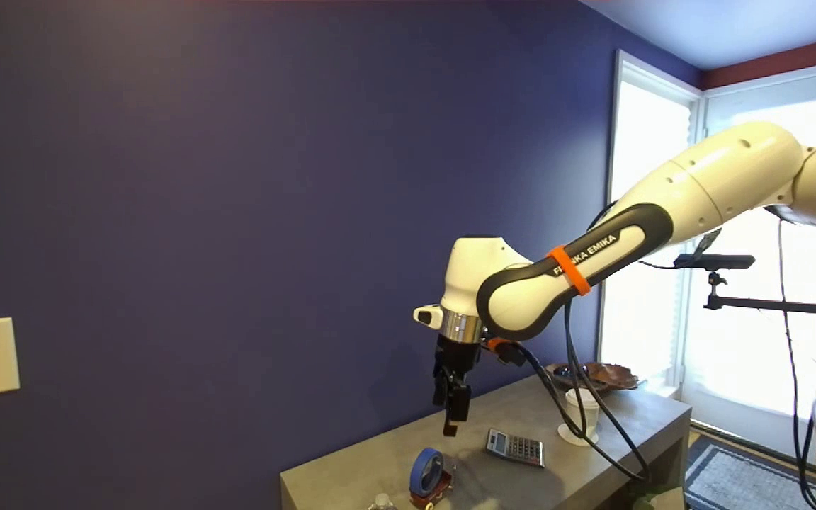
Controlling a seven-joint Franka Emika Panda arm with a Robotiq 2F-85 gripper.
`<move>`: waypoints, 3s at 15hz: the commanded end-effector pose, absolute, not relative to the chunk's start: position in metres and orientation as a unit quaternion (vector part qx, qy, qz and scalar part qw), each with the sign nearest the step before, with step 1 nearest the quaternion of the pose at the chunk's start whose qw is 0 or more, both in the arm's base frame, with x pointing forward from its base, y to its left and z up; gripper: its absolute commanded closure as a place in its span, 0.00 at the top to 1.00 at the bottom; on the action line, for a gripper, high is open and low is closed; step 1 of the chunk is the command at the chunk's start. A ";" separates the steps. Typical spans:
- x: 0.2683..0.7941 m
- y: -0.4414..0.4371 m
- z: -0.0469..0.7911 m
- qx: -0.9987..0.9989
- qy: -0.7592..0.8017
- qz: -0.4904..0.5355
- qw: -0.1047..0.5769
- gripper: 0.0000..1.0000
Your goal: Place the crushed bottle close to the wall in the middle.of the table
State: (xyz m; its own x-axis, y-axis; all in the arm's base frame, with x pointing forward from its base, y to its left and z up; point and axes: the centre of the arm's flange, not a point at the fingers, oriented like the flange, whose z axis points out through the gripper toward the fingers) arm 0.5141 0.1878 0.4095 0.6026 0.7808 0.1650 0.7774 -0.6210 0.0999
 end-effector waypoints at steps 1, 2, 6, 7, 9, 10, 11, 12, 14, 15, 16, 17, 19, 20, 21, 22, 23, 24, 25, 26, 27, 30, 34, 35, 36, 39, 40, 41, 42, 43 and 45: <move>0.520 0.189 0.402 0.896 0.434 0.095 0.008 1.00; 0.525 0.190 0.397 0.896 0.434 0.092 0.007 1.00; 0.530 0.192 0.397 0.896 0.434 0.094 0.007 1.00; 0.530 0.192 0.397 0.896 0.434 0.094 0.007 1.00; 0.530 0.192 0.397 0.896 0.434 0.095 0.007 1.00; 0.536 0.198 0.392 0.899 0.429 0.091 -0.006 1.00; 0.541 0.203 0.388 0.895 0.436 0.094 -0.010 1.00; 0.545 0.210 0.384 0.891 0.444 0.095 -0.016 1.00; 0.553 0.223 0.372 0.889 0.450 0.083 -0.023 1.00; 0.558 0.230 0.366 0.888 0.453 0.080 -0.028 1.00; 0.564 0.235 0.358 0.886 0.457 0.078 -0.035 1.00; 0.570 0.240 0.350 0.883 0.461 0.078 -0.038 1.00; 0.582 0.245 0.334 0.881 0.465 0.073 -0.046 1.00; 0.587 0.245 0.327 0.879 0.469 0.074 -0.045 1.00; 0.593 0.245 0.321 0.878 0.471 0.073 -0.051 1.00; 0.601 0.242 0.315 0.876 0.474 0.075 -0.051 1.00; 0.607 0.240 0.309 0.876 0.473 0.073 -0.057 1.00; 0.613 0.236 0.303 0.876 0.473 0.073 -0.057 1.00; 0.619 0.233 0.296 0.877 0.472 0.071 -0.061 1.00; 0.624 0.229 0.291 0.876 0.473 0.073 -0.061 1.00; 0.630 0.226 0.285 0.876 0.472 0.074 -0.061 1.00; 0.640 0.220 0.269 0.878 0.467 0.067 -0.073 1.00; 0.647 0.219 0.248 0.881 0.462 0.062 -0.079 1.00; 0.648 0.219 0.243 0.881 0.463 0.062 -0.079 1.00; 0.651 0.219 0.240 0.881 0.462 0.065 -0.082 1.00; 0.657 0.218 0.231 0.883 0.456 0.070 -0.088 1.00; 0.659 0.218 0.227 0.884 0.455 0.072 -0.085 1.00; 0.662 0.218 0.224 0.884 0.453 0.072 -0.085 1.00; 0.664 0.218 0.221 0.885 0.452 0.072 -0.084 1.00; 0.666 0.218 0.218 0.886 0.450 0.071 -0.084 1.00; 0.668 0.218 0.212 0.887 0.448 0.069 -0.086 1.00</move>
State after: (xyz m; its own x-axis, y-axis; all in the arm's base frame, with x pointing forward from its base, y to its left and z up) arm 0.6546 0.2160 0.2206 0.5847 0.7907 0.1813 0.8104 -0.5796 -0.0859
